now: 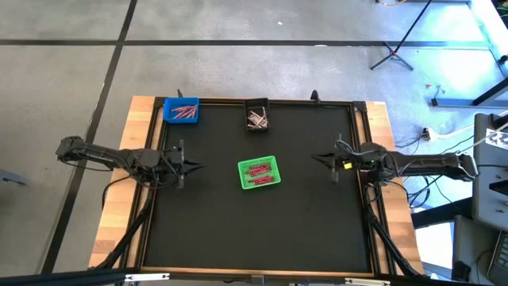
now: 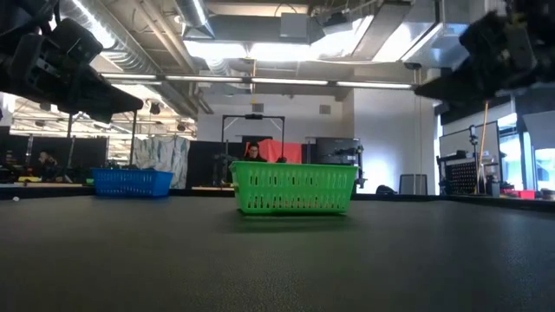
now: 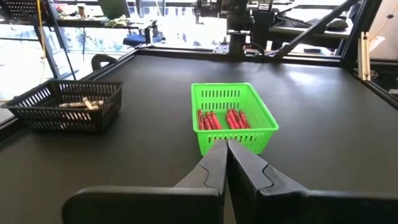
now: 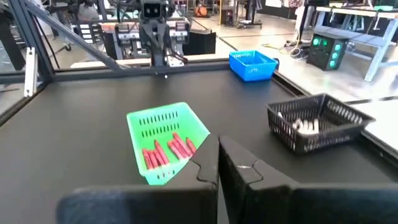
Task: Sort crayons
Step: Return to Home Position
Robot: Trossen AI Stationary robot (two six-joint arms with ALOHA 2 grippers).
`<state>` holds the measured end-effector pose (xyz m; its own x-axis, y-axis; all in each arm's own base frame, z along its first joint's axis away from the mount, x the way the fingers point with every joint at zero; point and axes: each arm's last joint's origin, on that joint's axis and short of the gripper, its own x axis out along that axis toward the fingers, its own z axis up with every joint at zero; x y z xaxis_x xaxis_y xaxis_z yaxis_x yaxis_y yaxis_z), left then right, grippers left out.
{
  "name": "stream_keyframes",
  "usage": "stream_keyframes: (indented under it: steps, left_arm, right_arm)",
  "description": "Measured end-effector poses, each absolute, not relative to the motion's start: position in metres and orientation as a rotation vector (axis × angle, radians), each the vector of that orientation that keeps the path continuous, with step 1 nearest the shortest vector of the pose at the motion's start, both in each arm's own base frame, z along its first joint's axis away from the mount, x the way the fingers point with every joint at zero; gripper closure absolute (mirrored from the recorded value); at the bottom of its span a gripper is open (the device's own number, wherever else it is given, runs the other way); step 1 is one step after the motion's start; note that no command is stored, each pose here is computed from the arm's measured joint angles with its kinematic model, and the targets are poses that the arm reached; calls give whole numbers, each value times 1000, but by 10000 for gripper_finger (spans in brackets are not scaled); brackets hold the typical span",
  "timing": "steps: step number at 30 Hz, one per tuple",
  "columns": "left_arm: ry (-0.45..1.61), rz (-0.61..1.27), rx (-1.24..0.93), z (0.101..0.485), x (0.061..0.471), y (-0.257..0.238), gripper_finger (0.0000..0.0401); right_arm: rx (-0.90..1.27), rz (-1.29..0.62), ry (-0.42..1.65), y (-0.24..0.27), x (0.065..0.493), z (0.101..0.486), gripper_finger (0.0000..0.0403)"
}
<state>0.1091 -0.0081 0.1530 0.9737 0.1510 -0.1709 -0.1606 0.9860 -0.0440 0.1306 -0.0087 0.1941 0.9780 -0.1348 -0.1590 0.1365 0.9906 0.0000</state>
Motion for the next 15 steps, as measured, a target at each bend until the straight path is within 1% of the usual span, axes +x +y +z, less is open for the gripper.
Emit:
stream_keyframes:
  steps: [6, 10, 15]
  left_arm:
    - [169, 160, -54, 153, 109, -8, 396]
    - [166, 175, -52, 153, 109, -8, 396]
    - [155, 184, -27, 154, 108, -7, 396]
  right_arm:
    - [54, -143, 85, -8, 111, 175, 396]
    - [76, -144, 88, -8, 104, 162, 396]
    - [60, -76, 18, -5, 100, 166, 395]
